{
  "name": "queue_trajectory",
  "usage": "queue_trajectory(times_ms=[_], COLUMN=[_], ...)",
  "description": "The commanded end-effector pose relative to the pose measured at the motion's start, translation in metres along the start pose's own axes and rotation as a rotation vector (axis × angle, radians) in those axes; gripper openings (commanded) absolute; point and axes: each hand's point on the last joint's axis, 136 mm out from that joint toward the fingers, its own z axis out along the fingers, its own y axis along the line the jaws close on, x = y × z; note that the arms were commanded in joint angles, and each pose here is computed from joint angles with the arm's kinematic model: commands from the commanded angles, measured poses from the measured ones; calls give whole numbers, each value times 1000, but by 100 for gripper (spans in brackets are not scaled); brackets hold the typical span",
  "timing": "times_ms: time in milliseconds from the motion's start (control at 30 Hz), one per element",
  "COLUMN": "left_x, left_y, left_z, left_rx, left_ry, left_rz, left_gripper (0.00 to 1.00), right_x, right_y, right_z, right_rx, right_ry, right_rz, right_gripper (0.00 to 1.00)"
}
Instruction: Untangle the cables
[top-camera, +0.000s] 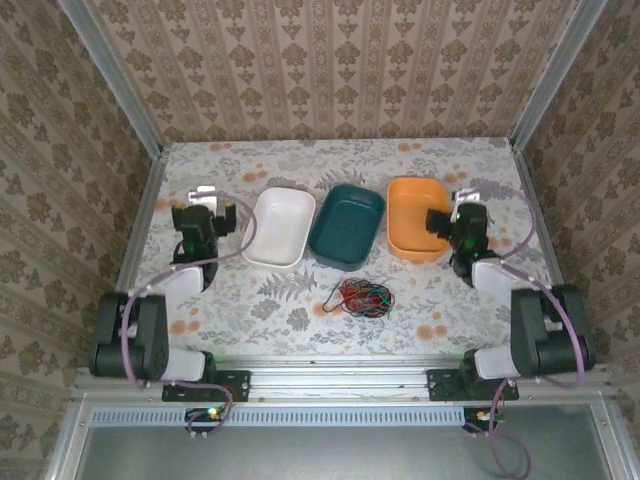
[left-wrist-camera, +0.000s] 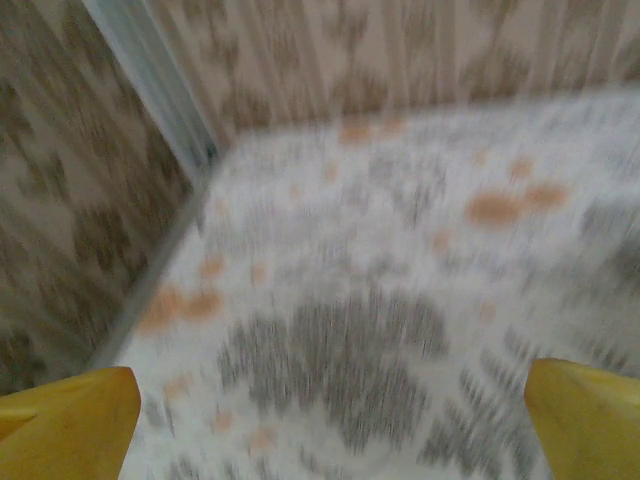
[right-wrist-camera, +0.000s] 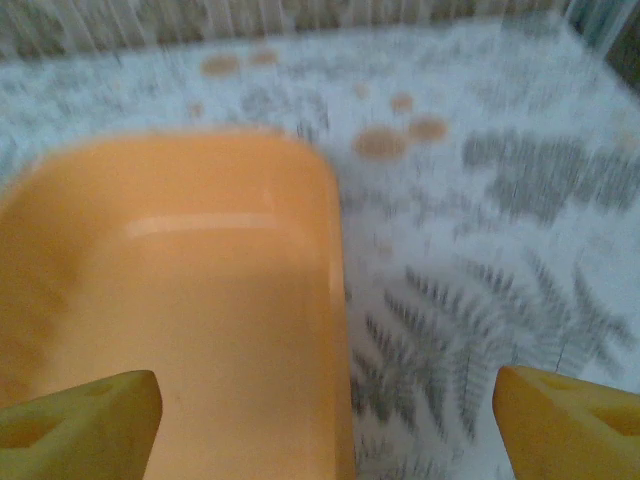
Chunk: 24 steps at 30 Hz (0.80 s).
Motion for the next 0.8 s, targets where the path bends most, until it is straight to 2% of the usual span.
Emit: queue_trajectory(times_ms=[0, 133, 233, 333, 400, 467, 600, 667, 767], left_x=[-24, -24, -17, -2, 10, 24, 48, 56, 56], left_y=[6, -57, -128, -199, -245, -275, -304, -310, -314], left_z=[-29, -63, -98, -133, -164, -192, -225, -232, -230], left_rx=[-98, 126, 344, 625, 811, 962, 1121, 1155, 1137], left_ry=[7, 66, 67, 128, 169, 213, 292, 304, 299], left_rz=[-10, -45, -25, -51, 0, 77, 182, 237, 284], left_gripper=[100, 100, 100, 100, 100, 100, 100, 100, 100], right_x=[-10, -11, 10, 46, 69, 95, 135, 147, 157], right_y=[0, 46, 87, 123, 130, 128, 126, 126, 124], right_z=[-35, -71, -95, -119, -133, -145, -171, -177, -179], right_rx=[35, -87, -222, -354, -385, -383, -410, -433, -434], right_ry=[110, 118, 203, 333, 450, 607, 839, 873, 882], right_rz=[94, 32, -20, -89, -91, -55, -20, -2, 20], right_gripper=[83, 83, 83, 83, 82, 82, 77, 71, 57])
